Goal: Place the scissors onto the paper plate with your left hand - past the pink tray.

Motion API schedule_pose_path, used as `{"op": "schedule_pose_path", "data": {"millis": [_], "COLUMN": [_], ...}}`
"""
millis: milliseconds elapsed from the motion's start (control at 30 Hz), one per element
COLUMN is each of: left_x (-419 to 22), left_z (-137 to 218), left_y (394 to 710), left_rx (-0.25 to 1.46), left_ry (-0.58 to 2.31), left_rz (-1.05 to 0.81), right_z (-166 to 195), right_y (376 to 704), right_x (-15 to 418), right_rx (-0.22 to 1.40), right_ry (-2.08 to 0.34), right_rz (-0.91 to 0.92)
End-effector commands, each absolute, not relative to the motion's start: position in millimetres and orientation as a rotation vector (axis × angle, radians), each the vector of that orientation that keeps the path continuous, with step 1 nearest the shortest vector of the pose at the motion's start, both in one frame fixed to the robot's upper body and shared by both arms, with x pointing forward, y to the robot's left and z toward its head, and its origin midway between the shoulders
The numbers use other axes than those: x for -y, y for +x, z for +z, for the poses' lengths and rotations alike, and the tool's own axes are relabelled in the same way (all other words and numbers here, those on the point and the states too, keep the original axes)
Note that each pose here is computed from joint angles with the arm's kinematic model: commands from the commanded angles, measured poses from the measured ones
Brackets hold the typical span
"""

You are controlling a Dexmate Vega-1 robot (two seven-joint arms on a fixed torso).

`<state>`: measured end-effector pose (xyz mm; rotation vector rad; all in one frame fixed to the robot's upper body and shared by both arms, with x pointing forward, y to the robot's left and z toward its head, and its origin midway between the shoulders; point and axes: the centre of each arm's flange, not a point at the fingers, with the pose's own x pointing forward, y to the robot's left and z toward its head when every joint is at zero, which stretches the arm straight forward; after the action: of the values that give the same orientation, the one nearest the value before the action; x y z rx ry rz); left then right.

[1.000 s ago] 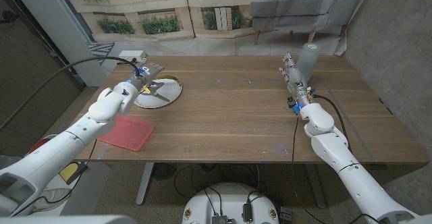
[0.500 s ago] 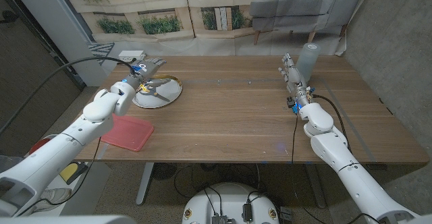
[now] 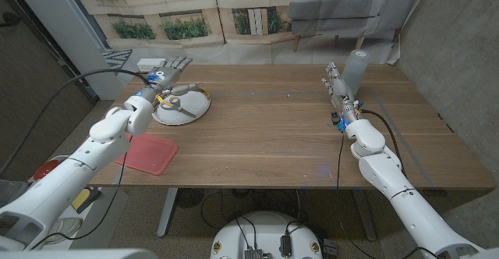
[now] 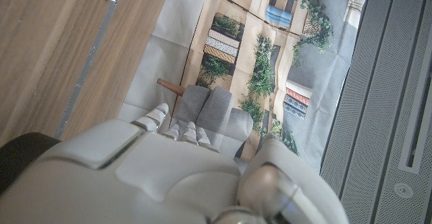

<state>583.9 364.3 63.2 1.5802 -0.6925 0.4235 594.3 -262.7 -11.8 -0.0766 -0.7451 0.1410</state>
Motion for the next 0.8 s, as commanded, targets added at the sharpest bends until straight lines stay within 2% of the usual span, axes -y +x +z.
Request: {"op": "schedule_pose_path", "data": {"millis": [33,800], "left_x": [-365.4,-363.6], "left_z": [66.0,72.3], "left_y": [576.6,568.4], "left_rx": [0.732,0.752], "left_ry": [1.38,1.104], "left_rz": [0.344,0.211], "right_z": [-11.3,-11.7], "right_y": [592.9,592.2], "right_x": [260.2,257.1], "right_rx": [0.745,0.745], "right_ry": [-0.081,-0.089], "right_rz": [0.145,0.157]}}
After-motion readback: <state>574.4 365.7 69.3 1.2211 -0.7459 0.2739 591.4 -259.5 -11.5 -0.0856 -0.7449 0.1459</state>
